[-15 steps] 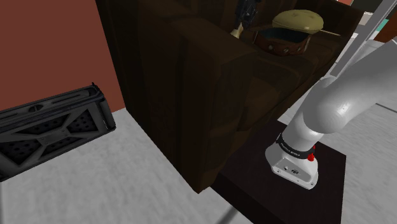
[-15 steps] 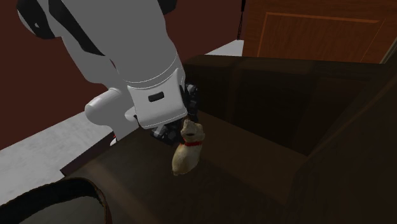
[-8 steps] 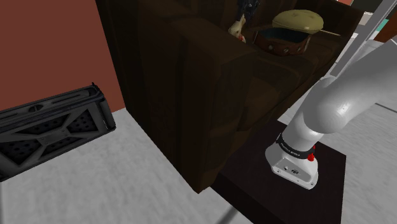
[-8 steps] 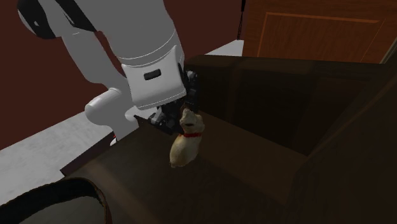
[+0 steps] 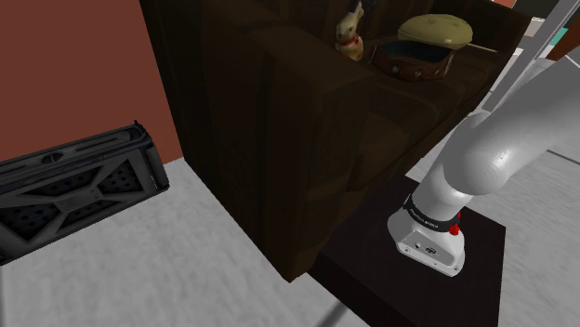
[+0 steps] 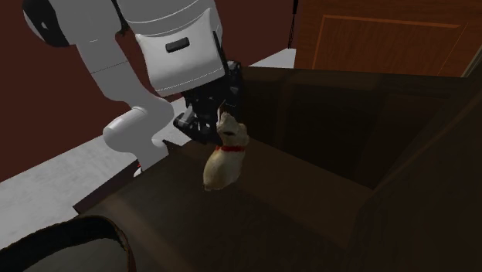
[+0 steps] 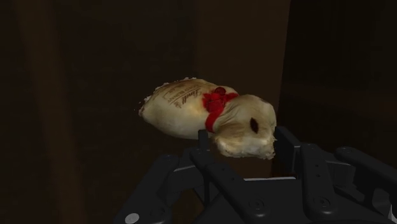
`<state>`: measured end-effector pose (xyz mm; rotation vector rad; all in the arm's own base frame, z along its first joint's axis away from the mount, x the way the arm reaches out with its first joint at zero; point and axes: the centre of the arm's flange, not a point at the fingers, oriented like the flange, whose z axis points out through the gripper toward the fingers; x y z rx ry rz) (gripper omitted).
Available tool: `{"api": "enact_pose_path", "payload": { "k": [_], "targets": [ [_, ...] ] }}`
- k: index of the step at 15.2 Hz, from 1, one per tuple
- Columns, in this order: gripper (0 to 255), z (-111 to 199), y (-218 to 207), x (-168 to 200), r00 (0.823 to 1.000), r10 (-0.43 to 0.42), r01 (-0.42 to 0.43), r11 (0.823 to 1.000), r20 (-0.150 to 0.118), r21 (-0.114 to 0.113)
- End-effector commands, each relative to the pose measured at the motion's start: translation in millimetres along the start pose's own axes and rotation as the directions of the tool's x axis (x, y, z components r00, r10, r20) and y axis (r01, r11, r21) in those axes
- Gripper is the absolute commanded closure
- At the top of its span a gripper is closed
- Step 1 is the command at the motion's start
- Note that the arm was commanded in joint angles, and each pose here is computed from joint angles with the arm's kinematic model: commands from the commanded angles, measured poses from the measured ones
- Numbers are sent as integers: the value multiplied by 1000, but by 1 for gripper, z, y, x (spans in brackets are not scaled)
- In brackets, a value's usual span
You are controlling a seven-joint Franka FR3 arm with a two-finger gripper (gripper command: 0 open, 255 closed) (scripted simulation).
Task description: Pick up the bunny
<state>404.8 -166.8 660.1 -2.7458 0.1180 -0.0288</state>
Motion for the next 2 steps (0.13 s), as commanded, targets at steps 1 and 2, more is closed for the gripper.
{"api": "enact_pose_path", "payload": {
  "k": [1, 2],
  "targets": [
    [255, -5, -2, -1, 1000, 0, 0, 1000, 0, 0],
    [255, -5, -2, -1, 1000, 0, 0, 1000, 0, 0]
  ]
}}
